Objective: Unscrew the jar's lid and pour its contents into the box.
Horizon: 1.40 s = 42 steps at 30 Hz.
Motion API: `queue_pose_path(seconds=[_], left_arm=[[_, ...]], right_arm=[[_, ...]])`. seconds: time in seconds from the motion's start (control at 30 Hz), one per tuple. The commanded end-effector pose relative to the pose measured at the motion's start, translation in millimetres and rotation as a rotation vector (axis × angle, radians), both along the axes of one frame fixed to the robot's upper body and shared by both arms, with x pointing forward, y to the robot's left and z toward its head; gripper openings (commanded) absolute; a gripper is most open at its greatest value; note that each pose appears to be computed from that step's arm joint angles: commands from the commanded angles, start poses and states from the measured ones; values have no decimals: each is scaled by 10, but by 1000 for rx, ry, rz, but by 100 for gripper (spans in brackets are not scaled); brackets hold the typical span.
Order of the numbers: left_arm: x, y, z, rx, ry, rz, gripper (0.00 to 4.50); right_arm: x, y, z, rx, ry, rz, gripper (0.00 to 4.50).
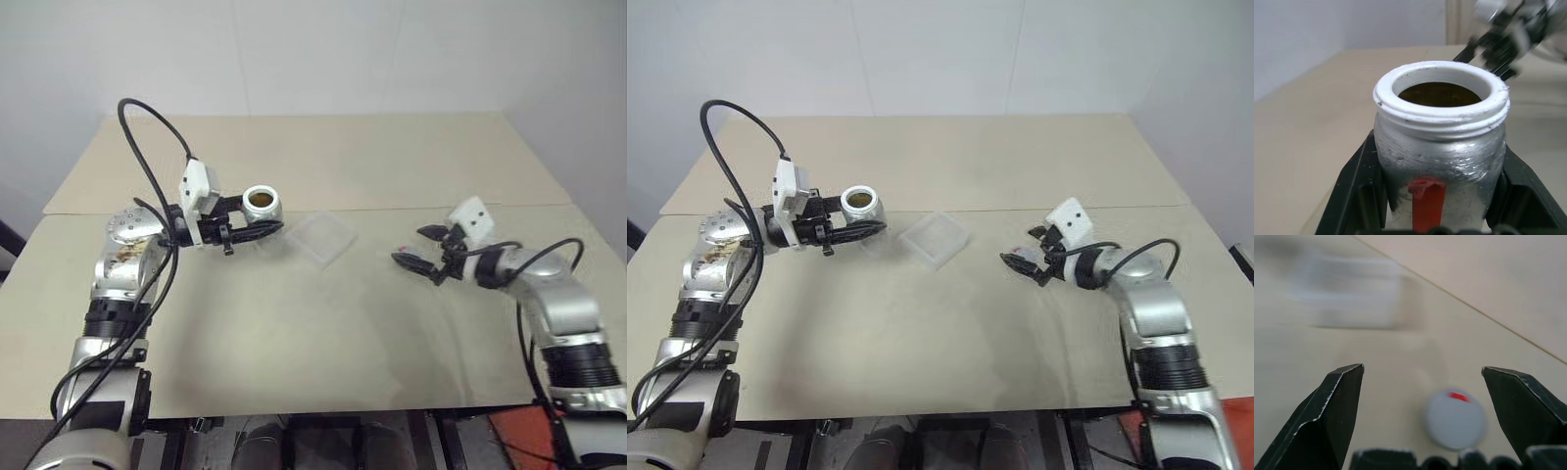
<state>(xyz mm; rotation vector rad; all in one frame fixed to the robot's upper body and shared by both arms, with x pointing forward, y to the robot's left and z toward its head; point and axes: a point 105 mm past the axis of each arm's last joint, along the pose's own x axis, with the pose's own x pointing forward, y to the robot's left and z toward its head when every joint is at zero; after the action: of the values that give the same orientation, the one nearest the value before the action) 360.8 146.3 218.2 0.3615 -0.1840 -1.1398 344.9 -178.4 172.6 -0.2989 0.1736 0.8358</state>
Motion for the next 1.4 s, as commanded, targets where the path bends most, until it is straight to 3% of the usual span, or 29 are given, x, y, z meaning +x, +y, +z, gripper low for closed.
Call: queue_pose_path(seconds=[0.03, 0.2, 0.37, 0.57, 0.7, 0.83, 1.2, 1.27, 1.4], left_arm=[[120, -28, 77, 63, -117, 70, 205], [452, -228, 182, 55, -301, 270, 205], [702, -471, 346, 360, -843, 436, 205], [669, -916, 244, 738, -1535, 208, 205], [663, -1025, -56, 922, -1800, -29, 205], [710, -1068, -273, 1024, -1835, -106, 205], [775, -1119, -155, 1033, -1847, -18, 205], [775, -1103, -150, 1011, -1810, 6, 205], [830, -946, -70, 924, -1589, 172, 205]], right_arm=[[-143, 110, 320, 67, -5, 121, 449], [-186, 258, 464, 83, 31, 206, 449], [-188, 329, 540, 60, 28, 250, 449], [-173, 375, 618, 61, 19, 253, 449], [-165, 377, 630, 72, 13, 235, 449], [-154, 361, 677, 107, 0, 201, 449], [-213, 355, 753, 138, -31, 174, 449], [-216, 359, 747, 139, -30, 176, 449], [-224, 369, 736, 127, -36, 193, 449]])
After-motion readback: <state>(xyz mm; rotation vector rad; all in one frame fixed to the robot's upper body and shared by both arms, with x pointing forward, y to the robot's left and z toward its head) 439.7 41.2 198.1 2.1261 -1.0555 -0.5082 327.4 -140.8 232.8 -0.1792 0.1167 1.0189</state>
